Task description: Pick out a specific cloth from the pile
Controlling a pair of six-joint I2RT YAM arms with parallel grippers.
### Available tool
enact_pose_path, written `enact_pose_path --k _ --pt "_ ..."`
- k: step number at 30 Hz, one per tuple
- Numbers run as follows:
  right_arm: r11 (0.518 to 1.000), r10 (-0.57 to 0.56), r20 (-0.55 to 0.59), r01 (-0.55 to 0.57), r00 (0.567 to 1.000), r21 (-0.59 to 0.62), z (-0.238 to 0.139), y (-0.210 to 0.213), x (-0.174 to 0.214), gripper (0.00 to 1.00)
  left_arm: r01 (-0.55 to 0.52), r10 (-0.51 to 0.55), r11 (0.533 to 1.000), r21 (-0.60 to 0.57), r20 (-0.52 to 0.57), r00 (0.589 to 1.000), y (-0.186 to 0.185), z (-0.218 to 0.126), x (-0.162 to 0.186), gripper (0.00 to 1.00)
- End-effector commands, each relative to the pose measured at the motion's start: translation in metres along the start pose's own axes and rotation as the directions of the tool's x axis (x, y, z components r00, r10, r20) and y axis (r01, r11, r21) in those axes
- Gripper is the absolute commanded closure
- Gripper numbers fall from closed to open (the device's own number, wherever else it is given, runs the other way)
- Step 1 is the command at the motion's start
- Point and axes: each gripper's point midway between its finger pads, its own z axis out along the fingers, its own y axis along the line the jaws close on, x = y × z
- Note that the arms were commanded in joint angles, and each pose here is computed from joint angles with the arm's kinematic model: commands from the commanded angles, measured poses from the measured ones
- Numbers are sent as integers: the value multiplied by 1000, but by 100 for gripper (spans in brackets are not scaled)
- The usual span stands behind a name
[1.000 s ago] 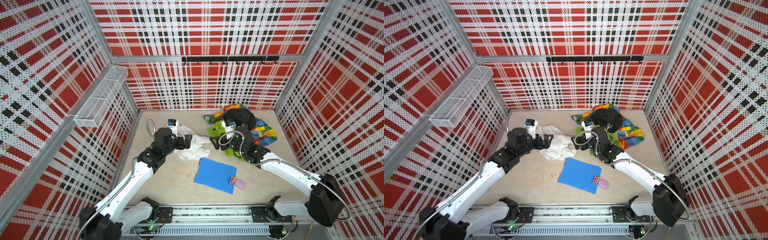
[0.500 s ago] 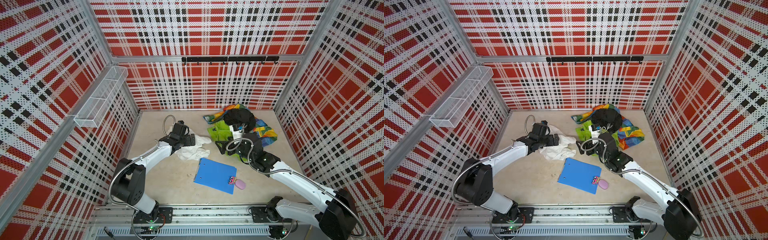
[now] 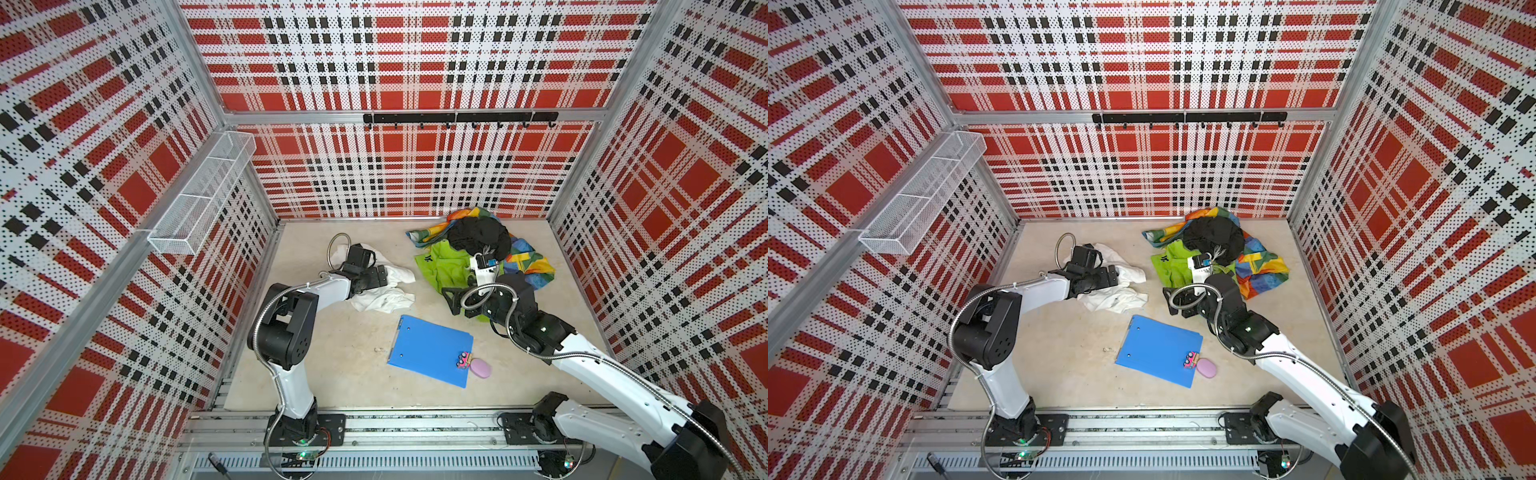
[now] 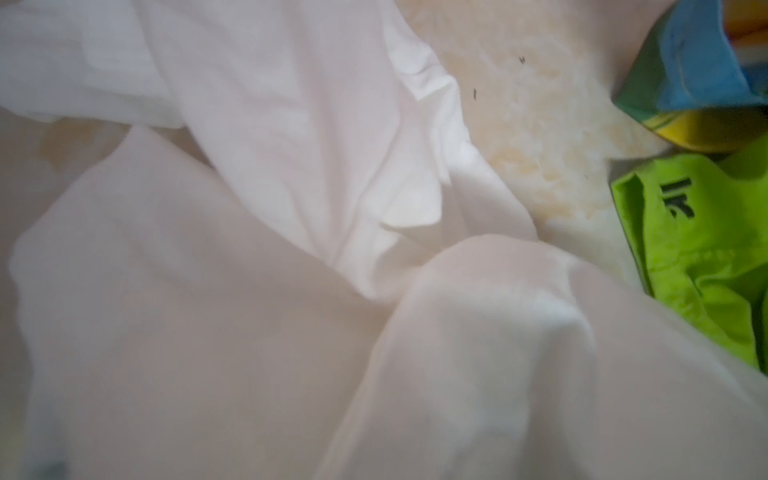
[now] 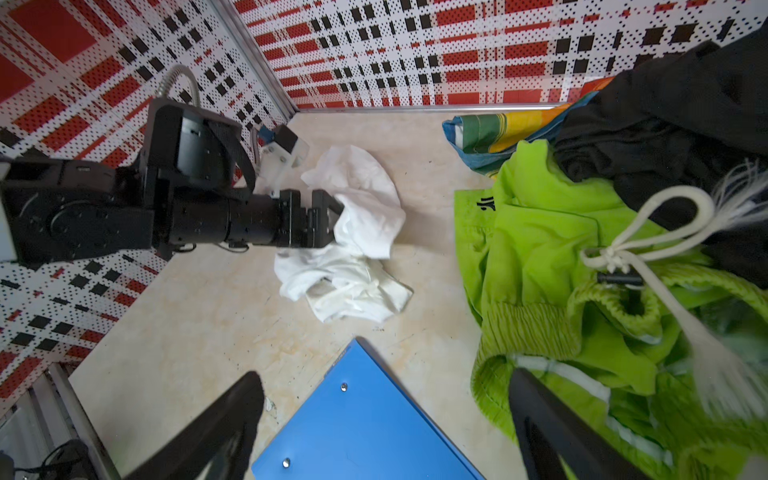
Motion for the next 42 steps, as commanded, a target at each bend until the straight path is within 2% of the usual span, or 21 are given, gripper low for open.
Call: enact_pose_path --k 1,7,15,22,32,35,42 --pt "997 -36 40 38 999 -64 -13 12 -8 2 66 -68 996 -53 -32 997 30 19 9 1" --pt "992 -27 97 39 995 -123 -25 22 -16 3 101 -101 993 -57 -3 995 46 16 -1 1" --pt "963 -28 91 51 995 -265 -24 48 -18 1 105 -104 994 -30 24 994 45 7 -11 1" --pt "969 -23 78 42 997 -243 -19 45 -19 1 108 -108 994 2 78 991 38 -15 -27 1" --pt "982 -27 85 43 996 -182 -23 34 -19 0 72 -95 991 114 211 973 11 -93 -68 1" --pt "988 -36 93 49 995 -145 -25 28 -23 0 4 -46 986 164 252 967 1 -125 -70 1" --pt "999 -43 114 44 993 -4 -25 4 -31 0 -74 18 988 134 381 924 12 -190 -67 1"
